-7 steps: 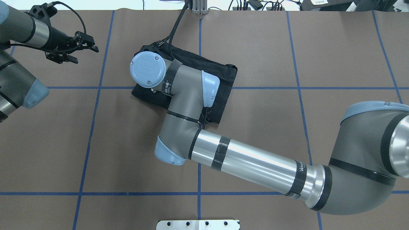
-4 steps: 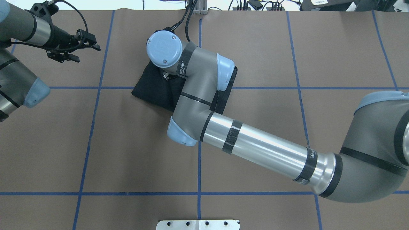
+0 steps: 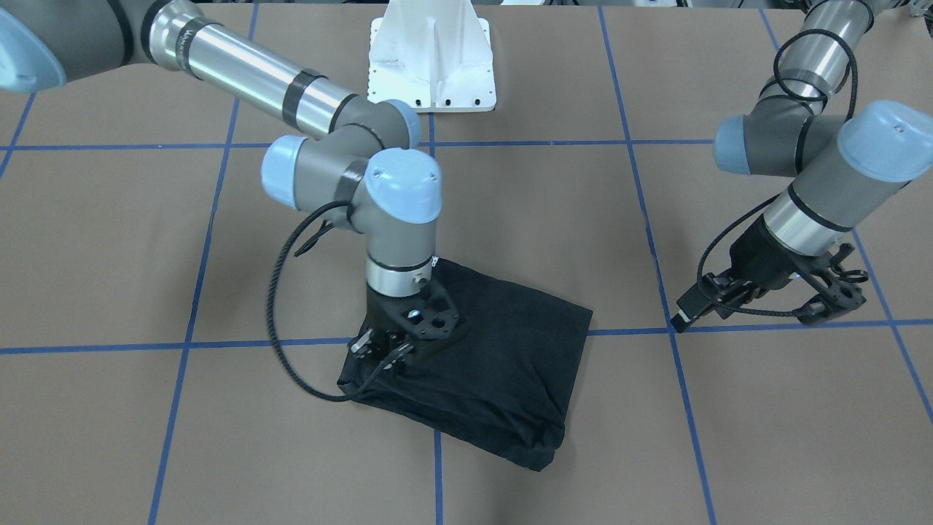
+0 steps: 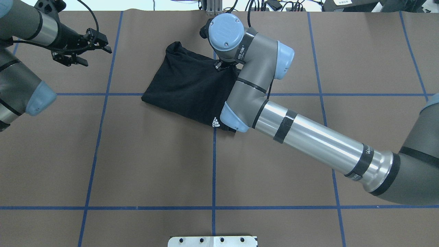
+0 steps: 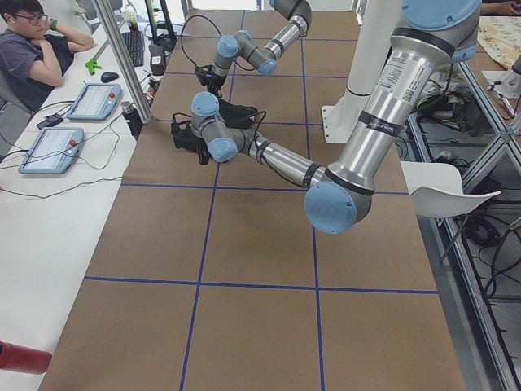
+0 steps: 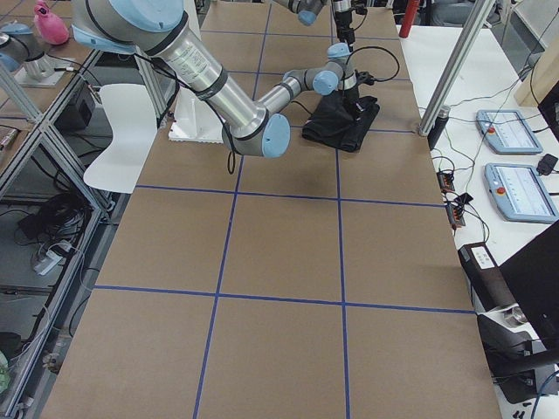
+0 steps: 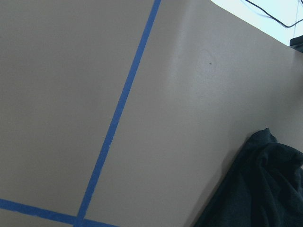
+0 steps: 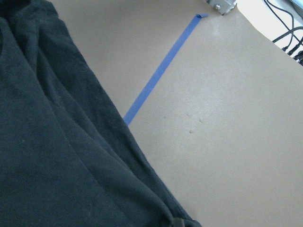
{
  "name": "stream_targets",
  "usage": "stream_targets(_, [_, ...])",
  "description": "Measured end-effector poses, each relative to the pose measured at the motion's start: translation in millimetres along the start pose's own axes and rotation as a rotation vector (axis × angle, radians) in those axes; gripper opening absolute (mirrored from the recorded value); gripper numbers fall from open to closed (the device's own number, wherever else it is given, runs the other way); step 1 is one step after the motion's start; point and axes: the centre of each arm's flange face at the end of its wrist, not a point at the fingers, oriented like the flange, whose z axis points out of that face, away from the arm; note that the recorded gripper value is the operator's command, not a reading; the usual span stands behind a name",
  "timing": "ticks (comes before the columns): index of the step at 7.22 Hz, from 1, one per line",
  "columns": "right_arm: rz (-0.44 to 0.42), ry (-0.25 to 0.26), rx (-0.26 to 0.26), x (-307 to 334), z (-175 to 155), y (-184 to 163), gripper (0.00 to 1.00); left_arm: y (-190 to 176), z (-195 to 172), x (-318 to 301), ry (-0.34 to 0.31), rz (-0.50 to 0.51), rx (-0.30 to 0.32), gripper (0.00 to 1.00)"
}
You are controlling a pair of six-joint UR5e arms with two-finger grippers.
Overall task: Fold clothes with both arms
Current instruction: 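Push the folded shirt away from the robot with the right gripper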
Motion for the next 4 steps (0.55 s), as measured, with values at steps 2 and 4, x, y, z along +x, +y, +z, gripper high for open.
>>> stream_targets(2, [0.003, 0.005, 0.005, 27, 22, 16, 0.10, 0, -1, 4, 0.002, 0.002, 0.000, 1.00])
stream_targets(4, [0.009, 0.010, 0.002, 34, 29, 20, 0.53, 0, -1, 5, 0.003, 0.003, 0.001, 1.00])
